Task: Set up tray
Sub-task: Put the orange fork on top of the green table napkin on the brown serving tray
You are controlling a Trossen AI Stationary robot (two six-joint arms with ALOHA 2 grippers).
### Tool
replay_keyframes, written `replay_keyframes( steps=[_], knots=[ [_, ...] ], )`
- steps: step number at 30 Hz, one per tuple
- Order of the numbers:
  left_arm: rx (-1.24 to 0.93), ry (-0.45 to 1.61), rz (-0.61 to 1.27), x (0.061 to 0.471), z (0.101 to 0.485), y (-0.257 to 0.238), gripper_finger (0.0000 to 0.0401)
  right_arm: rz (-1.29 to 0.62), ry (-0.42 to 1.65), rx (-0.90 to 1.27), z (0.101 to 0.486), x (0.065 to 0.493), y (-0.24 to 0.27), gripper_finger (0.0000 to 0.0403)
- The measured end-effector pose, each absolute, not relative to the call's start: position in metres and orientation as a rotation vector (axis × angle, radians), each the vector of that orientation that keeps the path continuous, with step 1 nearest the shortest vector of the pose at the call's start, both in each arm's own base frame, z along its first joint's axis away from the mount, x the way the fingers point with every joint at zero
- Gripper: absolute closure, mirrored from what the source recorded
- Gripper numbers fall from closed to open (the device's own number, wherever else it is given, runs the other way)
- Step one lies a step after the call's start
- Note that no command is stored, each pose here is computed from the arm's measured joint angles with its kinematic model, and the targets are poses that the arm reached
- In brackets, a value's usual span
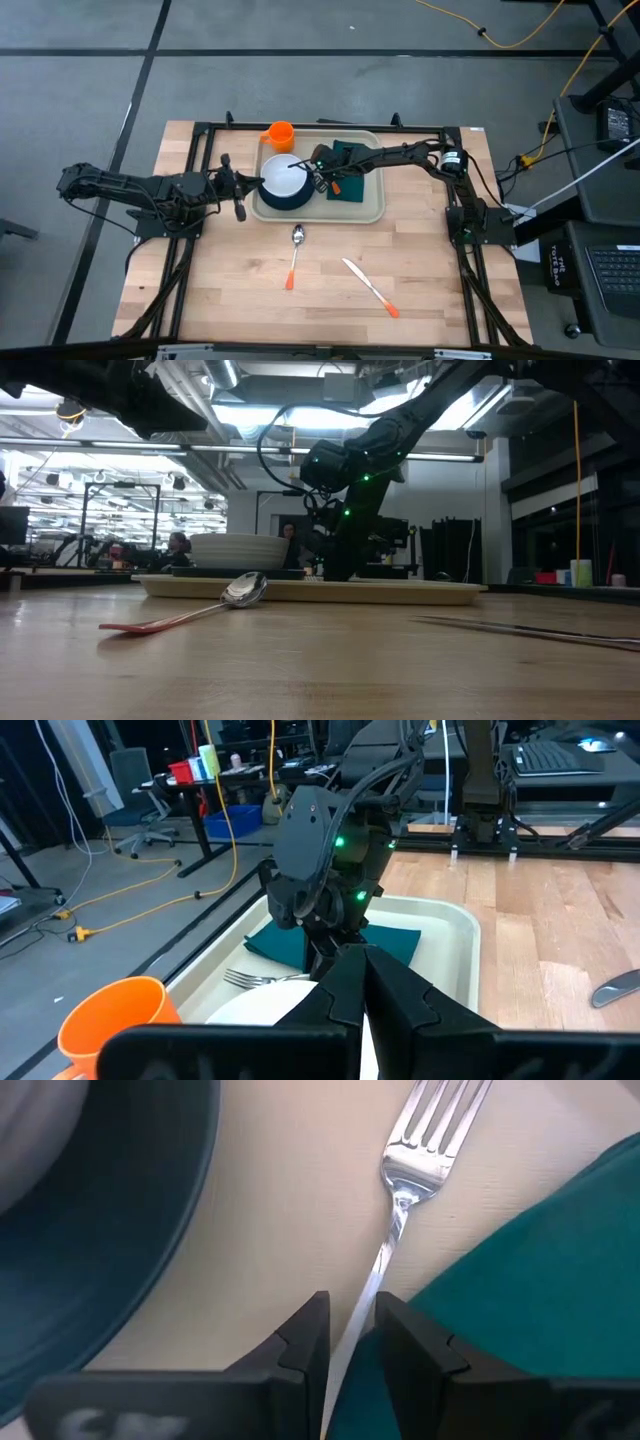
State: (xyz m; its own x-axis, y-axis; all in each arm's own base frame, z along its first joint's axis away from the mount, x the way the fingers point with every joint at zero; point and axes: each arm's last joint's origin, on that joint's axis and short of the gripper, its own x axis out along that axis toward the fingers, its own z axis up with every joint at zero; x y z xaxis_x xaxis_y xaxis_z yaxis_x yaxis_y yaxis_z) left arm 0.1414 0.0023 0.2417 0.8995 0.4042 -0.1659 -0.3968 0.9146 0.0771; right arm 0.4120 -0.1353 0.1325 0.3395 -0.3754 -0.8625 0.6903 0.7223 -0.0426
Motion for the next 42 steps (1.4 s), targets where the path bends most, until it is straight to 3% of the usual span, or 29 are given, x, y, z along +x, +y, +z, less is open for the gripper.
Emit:
replay_keyframes(
  steps=[11, 20, 26, 32, 42],
  knots=[
    [0.042, 0.181, 0.415, 0.1414, 0.2417, 0.0023, 0.0396, -0.729, 0.996, 0.387, 0.1325, 0.4118, -0.1357, 0.0320],
    [0.042, 0.181, 0.415, 0.1414, 0.2417, 0.0023, 0.0399, -0.727, 0.995, 0.387, 0.1327, 0.4119, -0.1355, 0.0392],
    [0.043, 0.185, 0.414, 0.1413, 0.2413, 0.0023, 0.0395, -0.753, 0.979, 0.428, 0.1327, 0.4119, -0.1357, 0.0372],
    [0.049, 0.203, 0.414, 0.1410, 0.2396, 0.0023, 0.0399, -0.754, 0.975, 0.430, 0.1330, 0.4121, -0.1358, 0.0394],
    [0.060, 0.211, 0.413, 0.1408, 0.2391, 0.0024, 0.0398, -0.768, 0.950, 0.457, 0.1374, 0.4121, -0.1358, 0.0396]
  ],
)
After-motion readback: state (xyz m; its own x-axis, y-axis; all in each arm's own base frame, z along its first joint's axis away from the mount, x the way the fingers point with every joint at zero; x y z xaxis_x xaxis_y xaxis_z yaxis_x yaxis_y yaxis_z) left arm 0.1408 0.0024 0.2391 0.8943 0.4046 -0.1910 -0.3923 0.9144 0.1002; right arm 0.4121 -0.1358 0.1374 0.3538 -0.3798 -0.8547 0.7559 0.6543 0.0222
